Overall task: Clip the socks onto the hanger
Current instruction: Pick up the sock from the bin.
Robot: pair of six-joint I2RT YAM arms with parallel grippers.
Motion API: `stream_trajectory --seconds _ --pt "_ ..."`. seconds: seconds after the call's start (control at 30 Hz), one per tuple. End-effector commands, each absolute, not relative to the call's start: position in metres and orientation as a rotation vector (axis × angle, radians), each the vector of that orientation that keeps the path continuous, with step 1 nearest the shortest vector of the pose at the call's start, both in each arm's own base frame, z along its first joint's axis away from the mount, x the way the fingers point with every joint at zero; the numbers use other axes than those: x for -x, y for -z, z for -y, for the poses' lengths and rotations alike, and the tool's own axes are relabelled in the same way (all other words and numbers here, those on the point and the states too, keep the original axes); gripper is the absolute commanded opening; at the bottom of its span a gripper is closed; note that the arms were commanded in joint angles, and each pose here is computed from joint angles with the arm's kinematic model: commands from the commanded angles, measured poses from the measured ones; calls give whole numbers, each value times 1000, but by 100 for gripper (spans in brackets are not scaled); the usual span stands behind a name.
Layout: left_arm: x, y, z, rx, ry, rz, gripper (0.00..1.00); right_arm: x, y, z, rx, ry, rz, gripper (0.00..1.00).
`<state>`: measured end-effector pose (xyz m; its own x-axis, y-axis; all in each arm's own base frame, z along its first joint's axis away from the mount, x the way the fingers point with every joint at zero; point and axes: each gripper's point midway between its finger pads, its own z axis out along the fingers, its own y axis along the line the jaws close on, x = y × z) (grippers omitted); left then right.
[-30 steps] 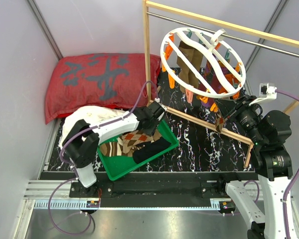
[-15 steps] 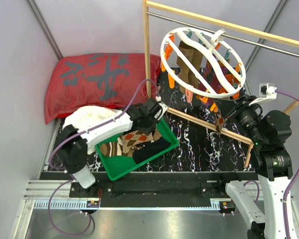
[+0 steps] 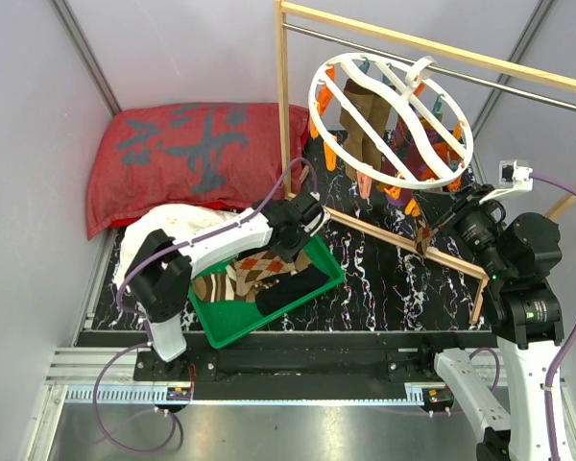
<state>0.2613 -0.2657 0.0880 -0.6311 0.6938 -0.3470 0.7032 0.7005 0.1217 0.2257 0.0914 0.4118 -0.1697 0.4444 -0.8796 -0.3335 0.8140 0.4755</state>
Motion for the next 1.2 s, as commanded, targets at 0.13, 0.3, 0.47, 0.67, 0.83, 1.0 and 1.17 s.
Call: stream_trajectory --seconds 0.13,0.3,0.47,0.67,0.83,1.0,1.17 --pt "-275 -90 271 -1089 -10 -2515 28 -224 -410 -93 -60 -682 -1610 6" --pt "-278 -83 266 -1088 -67 -2524 27 -225 -408 -93 -60 -683 -1614 6" --pt "-284 -84 262 -1071 -120 -2510 27 -223 -409 -93 -59 -683 -1611 6" --pt "-283 -80 265 -1082 -105 -2523 21 -223 -409 -93 -59 -686 -1613 6" --pt "-280 -91 262 -1073 -92 -2515 0 -223 -410 -92 -59 -680 -1610 6" --pt "-275 -143 249 -976 -68 -2438 0 -223 -410 -93 -57 -683 -1611 6" --pt "-270 -209 218 -866 -109 -2330 0 -223 -410 -93 -55 -682 -1610 6"
